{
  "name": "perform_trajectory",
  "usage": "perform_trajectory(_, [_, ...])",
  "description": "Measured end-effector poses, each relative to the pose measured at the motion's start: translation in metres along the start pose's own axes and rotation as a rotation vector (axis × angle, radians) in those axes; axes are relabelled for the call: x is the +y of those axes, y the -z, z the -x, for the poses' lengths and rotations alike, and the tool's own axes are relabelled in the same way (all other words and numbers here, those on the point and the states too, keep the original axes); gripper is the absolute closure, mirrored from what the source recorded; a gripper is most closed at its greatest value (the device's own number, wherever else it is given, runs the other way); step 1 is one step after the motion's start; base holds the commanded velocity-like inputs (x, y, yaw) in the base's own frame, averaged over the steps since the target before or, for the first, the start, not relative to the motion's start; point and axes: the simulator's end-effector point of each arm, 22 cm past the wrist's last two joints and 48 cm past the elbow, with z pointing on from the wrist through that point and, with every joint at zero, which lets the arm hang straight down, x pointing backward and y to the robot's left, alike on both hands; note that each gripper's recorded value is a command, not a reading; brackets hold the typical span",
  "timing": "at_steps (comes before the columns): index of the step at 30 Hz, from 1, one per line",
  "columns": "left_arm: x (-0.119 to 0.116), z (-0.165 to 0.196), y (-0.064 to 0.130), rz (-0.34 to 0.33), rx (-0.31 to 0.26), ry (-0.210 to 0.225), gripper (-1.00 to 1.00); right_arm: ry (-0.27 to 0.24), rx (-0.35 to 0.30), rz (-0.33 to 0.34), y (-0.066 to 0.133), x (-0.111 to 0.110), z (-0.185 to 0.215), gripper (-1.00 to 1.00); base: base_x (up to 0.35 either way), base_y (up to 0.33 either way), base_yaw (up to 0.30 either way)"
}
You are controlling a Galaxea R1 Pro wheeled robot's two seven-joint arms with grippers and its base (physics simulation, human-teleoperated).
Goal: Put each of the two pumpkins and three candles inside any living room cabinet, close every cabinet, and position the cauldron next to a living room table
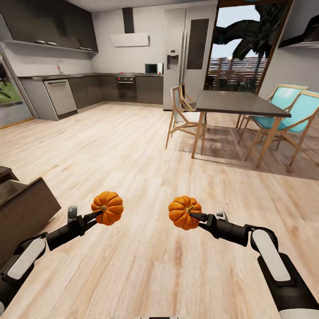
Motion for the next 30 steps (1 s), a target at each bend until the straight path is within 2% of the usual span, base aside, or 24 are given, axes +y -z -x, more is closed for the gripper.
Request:
perform_trajectory(23, [-0.002, 0.006, 0.002, -0.007, -0.014, -0.002, 1.0, 0.001, 0.0, -0.001, 0.0, 0.0, 0.0, 1.0, 0.0, 0.0, 0.29])
perform_trajectory(30, [-0.017, 0.013, 0.006, -0.023, -0.029, -0.02, 1.0, 0.02, -0.014, 0.014, 0.007, 0.014, 0.004, 1.0, 0.0, 0.0, 0.29])
